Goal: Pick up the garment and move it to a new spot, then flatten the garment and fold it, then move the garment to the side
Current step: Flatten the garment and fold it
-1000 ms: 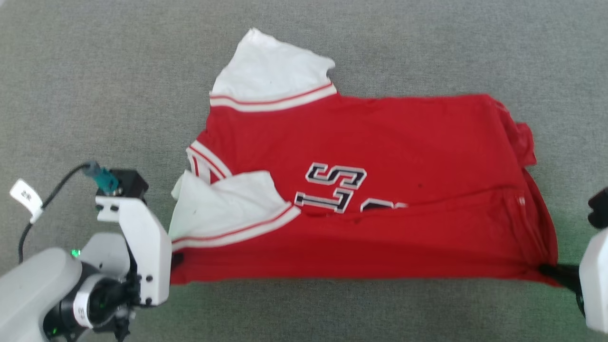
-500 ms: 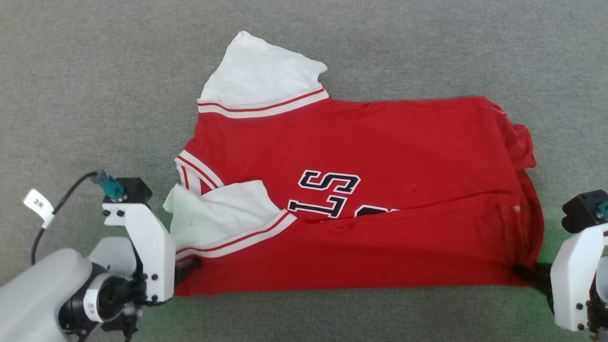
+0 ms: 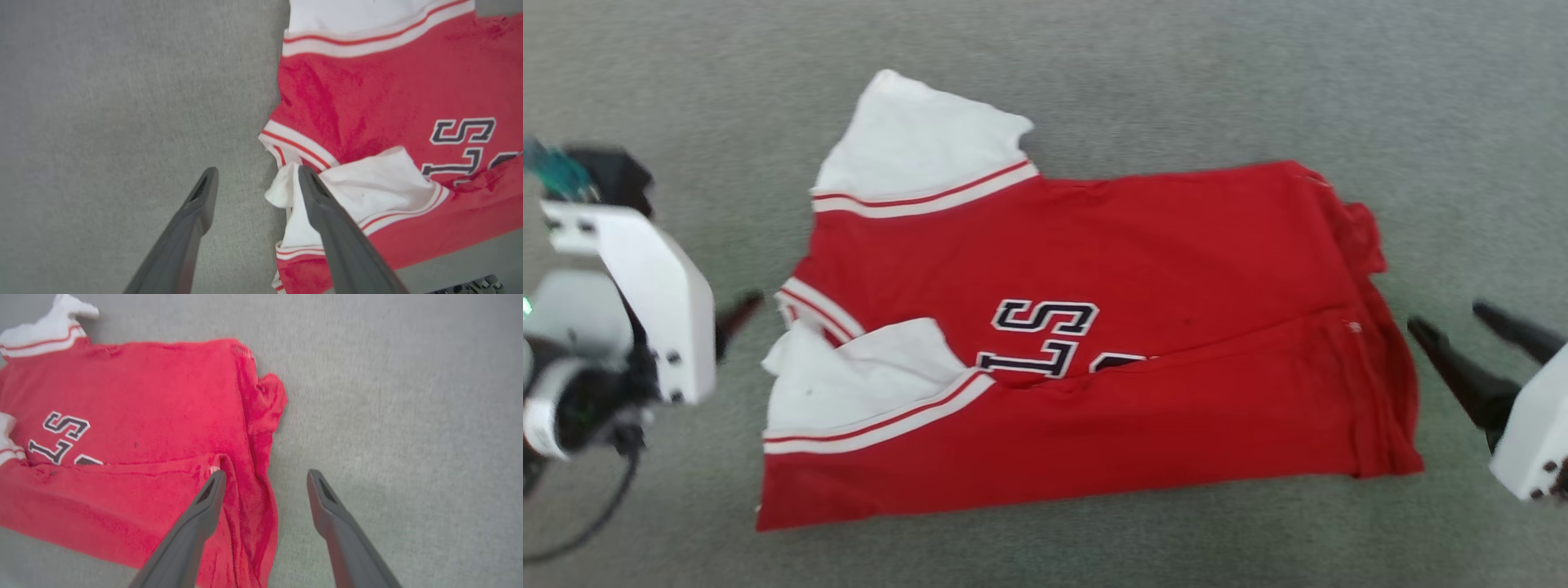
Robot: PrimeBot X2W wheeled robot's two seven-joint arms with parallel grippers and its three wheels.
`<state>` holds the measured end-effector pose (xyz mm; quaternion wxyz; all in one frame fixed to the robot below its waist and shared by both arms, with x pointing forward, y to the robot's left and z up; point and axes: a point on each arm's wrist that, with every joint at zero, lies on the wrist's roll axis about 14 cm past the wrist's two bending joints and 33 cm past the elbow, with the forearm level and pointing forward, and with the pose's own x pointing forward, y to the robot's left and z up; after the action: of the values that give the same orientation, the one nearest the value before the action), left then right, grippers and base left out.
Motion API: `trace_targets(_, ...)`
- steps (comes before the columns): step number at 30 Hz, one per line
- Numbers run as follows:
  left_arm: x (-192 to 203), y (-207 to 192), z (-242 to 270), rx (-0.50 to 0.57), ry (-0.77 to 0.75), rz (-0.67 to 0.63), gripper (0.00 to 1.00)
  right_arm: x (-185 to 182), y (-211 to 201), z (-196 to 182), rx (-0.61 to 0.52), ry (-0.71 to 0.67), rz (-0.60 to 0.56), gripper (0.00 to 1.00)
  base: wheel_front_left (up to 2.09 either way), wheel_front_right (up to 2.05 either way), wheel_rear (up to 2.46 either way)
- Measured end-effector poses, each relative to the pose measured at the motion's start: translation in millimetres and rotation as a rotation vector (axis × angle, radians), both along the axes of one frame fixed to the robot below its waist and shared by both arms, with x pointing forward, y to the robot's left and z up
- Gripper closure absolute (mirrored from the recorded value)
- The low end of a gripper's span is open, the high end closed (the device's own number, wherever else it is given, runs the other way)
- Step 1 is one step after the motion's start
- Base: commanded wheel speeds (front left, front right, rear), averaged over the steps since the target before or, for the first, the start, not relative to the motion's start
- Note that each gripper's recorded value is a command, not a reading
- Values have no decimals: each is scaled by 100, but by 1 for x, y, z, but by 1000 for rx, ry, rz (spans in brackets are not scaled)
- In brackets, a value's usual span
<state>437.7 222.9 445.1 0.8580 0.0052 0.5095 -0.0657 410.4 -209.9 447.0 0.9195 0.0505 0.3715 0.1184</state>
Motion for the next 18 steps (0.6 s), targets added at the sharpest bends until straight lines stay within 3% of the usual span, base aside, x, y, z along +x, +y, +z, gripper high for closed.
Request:
trace_targets(10, 96, -40, 25, -19, -189, -147, 0, 33, -13, 54, -9, -393, -142, 0, 0, 0, 0)
trace_targets(18, 151, -69, 6, -28, -187, -195, 0, 32, -18, 42, -11, -430, -202, 0, 0, 0, 0)
